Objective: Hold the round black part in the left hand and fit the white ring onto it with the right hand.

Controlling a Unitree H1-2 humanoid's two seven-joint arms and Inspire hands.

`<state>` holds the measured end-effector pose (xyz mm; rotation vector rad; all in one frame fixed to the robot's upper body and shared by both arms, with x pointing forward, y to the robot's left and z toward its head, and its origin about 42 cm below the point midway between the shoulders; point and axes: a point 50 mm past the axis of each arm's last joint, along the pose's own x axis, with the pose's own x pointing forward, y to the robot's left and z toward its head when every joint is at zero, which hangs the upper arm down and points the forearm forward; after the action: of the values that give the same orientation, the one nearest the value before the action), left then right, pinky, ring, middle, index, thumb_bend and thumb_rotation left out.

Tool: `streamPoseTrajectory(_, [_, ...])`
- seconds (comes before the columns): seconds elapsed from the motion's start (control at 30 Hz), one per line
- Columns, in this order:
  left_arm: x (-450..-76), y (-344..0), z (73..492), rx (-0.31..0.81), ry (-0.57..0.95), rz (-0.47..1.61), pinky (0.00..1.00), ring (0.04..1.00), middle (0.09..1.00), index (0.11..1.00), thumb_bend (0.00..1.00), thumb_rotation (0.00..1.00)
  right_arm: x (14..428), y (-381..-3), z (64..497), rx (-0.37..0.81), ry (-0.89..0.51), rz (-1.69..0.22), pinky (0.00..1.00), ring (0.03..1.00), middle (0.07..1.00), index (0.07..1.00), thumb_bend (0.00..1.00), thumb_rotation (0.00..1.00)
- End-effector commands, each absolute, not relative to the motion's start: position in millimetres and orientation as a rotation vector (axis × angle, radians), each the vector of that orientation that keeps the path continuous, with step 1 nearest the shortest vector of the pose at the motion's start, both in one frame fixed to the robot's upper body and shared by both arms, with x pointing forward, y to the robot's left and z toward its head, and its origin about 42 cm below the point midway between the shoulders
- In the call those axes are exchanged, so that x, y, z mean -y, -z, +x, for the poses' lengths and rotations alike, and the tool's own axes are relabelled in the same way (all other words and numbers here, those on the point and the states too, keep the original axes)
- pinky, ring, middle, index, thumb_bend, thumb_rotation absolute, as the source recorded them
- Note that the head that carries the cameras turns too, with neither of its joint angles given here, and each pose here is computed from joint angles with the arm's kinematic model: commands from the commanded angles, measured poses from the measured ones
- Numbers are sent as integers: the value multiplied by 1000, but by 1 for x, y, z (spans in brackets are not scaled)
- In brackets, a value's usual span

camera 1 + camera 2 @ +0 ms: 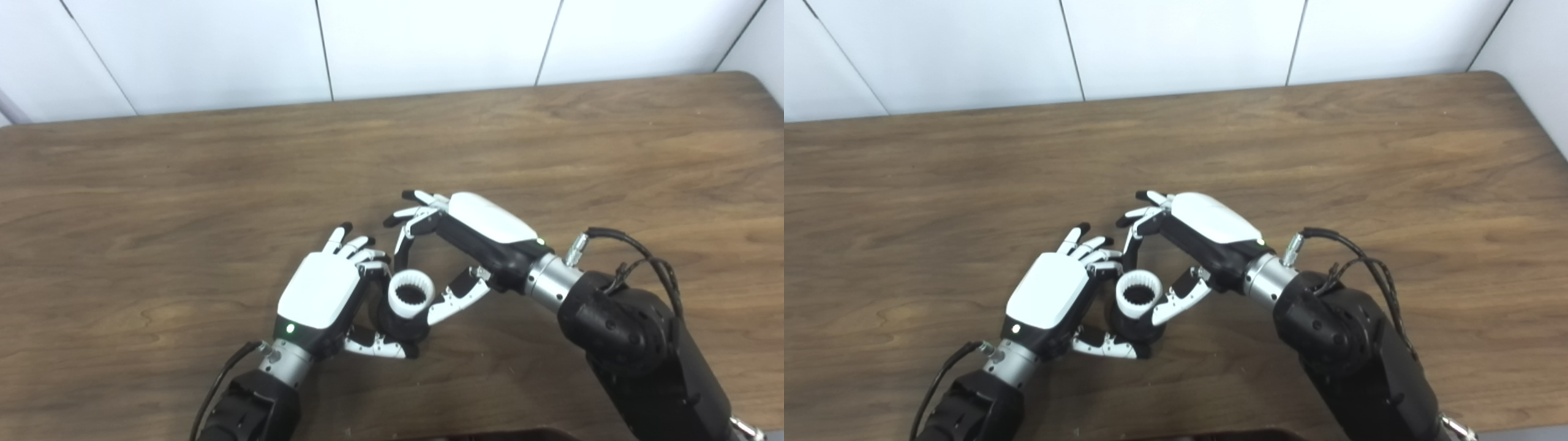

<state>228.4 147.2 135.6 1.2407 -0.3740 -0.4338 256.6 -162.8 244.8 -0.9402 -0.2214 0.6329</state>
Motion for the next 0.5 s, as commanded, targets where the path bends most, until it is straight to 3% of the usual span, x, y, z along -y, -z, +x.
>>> streamPoseTrajectory(0.0, [-142,-138,223,389,462,1249,1000,879,762,484,525,57,161,-261,259,307,-608,-940,1000,994,846,482,524,133])
streamPoseTrajectory(0.47, [-140,-141,223,385,465,1249,1000,880,761,484,524,57,159,-259,259,302,-630,-955,1000,987,837,482,524,131])
